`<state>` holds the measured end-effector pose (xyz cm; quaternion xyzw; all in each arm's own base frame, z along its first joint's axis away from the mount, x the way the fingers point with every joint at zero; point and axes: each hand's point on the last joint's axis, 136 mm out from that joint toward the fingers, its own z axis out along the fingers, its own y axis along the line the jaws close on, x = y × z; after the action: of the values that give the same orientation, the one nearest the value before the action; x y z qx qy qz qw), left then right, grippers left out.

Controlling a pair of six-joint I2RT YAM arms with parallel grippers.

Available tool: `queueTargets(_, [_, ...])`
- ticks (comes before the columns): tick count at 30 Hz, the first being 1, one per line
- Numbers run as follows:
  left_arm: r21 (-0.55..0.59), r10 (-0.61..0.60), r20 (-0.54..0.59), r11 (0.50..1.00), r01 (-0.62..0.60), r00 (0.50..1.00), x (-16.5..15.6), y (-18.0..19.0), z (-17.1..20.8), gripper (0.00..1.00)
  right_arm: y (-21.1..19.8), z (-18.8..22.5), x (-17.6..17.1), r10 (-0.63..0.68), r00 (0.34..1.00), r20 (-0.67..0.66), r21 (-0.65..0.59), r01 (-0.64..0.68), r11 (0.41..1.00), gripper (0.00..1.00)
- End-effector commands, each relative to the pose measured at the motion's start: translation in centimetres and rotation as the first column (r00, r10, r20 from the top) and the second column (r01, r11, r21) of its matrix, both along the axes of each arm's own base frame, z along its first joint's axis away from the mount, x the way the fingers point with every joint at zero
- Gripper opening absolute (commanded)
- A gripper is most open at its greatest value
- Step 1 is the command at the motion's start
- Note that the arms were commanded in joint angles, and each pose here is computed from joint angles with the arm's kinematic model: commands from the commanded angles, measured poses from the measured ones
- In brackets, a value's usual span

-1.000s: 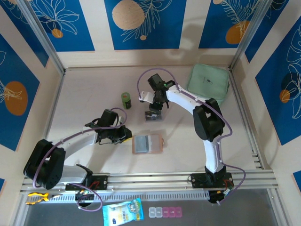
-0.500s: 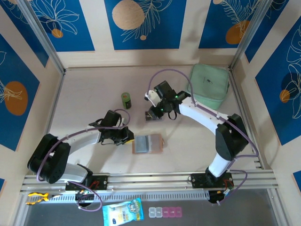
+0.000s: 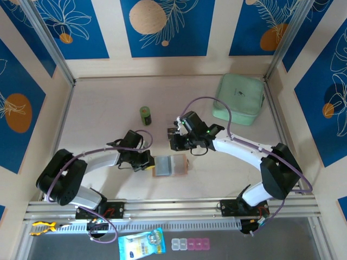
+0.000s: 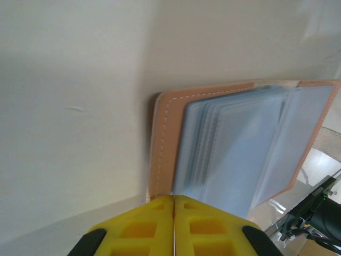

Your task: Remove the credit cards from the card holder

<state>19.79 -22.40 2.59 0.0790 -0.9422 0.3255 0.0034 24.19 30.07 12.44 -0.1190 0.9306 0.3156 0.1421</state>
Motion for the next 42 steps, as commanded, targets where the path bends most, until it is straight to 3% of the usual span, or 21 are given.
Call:
queueTargets(1, [0.037, -0.002, -0.024, 0.999, 0.003, 1.0, -0.8, 0.6, -1.0, 0.08, 1.2, -0.6, -2.3, -0.025, 0.982, -0.185, 0.078, 0.04, 0.996, 0.16])
queueTargets(4, [0.045, 0.0, -0.032, 0.999, 0.001, 0.999, -1.0, 0.8, -1.3, 0.08, 2.1, -1.3, -3.6, 0.016, 0.967, -0.253, 0.116, 0.014, 0.993, 0.2])
queueTargets(9, [0.052, 0.001, -0.046, 0.999, 0.002, 0.999, -1.3, 0.9, -1.7, 0.08, 3.0, -2.8, -4.7, 0.028, 0.944, -0.329, 0.122, 0.014, 0.992, 0.4])
queueTargets(11, [0.057, 0.0, -0.05, 0.998, 0.002, 0.999, -1.4, 1.0, -1.9, 0.08, 3.5, -3.1, -4.9, 0.044, 0.937, -0.347, 0.135, 0.004, 0.991, 0.41])
queueTargets(21, [0.062, 0.006, -0.049, 0.998, -0.003, 0.999, -1.4, 1.1, -2.0, 0.08, 4.4, -5.5, -5.2, 0.06, 0.905, -0.421, 0.097, -0.021, 0.995, 0.38])
queueTargets(42, [0.061, 0.003, -0.047, 0.998, 0.0, 0.999, -1.3, 1.1, -1.9, 0.08, 3.7, -8.0, -5.4, 0.031, 0.897, -0.44, -0.015, -0.042, 0.999, 0.35])
